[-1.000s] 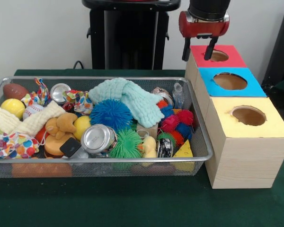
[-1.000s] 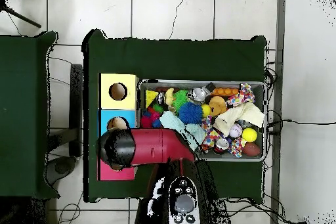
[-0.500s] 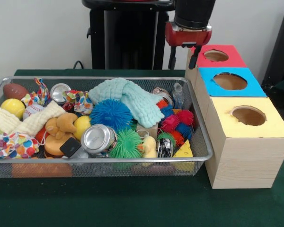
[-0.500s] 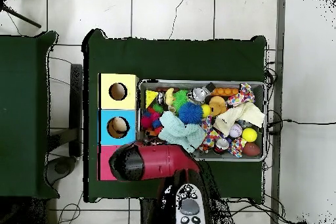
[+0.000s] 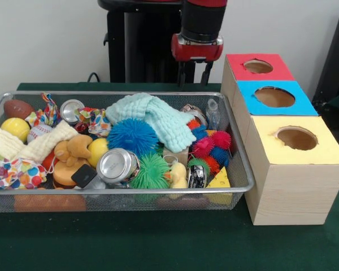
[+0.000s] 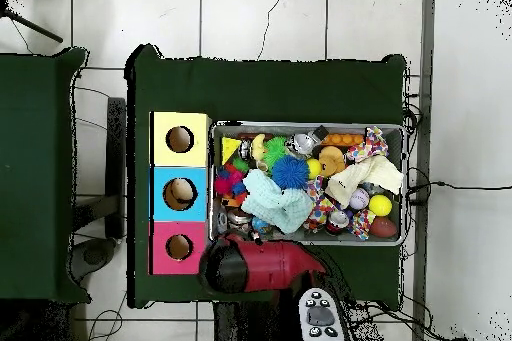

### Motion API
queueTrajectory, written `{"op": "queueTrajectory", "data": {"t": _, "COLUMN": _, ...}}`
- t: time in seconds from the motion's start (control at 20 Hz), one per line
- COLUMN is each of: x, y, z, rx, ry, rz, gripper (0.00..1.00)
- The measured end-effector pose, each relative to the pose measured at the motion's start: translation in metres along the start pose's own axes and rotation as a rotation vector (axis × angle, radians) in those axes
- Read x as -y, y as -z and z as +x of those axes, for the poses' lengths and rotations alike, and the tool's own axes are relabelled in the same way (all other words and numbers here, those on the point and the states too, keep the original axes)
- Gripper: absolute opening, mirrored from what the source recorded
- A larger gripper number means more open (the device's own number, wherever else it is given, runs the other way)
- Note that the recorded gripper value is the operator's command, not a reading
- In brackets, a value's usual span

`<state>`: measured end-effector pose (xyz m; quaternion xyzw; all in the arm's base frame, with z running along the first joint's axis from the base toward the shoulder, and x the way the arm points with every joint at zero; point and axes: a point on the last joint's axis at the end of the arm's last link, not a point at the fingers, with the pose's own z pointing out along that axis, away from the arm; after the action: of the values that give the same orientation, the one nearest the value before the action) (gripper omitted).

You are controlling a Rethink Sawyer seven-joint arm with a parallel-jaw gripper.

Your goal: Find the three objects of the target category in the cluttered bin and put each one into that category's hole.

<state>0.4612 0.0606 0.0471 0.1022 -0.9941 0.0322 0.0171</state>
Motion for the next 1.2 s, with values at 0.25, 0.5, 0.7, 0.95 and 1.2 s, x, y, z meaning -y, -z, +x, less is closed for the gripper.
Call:
{"op": "queueTrajectory", "data": {"t": 0.25, "x": -0.005, "y": -0.019, "z": 0.026, "rx": -0.027, "ry": 0.016, "rz": -0.007, "gripper": 1.0}}
{"op": "queueTrajectory", "data": {"t": 0.5, "x": -0.025, "y": -0.041, "z": 0.052, "rx": -0.012, "ry": 0.04, "rz": -0.015, "gripper": 1.0}}
{"op": "queueTrajectory", "data": {"t": 0.7, "x": -0.047, "y": -0.055, "z": 0.072, "rx": 0.008, "ry": 0.067, "rz": -0.03, "gripper": 1.0}}
{"op": "queueTrajectory", "data": {"t": 0.95, "x": -0.057, "y": -0.064, "z": 0.088, "rx": -0.012, "ry": 0.074, "rz": -0.046, "gripper": 1.0}}
{"op": "queueTrajectory", "data": {"t": 1.2, "x": -0.06, "y": -0.065, "z": 0.098, "rx": -0.036, "ry": 0.073, "rz": -0.055, "gripper": 1.0}}
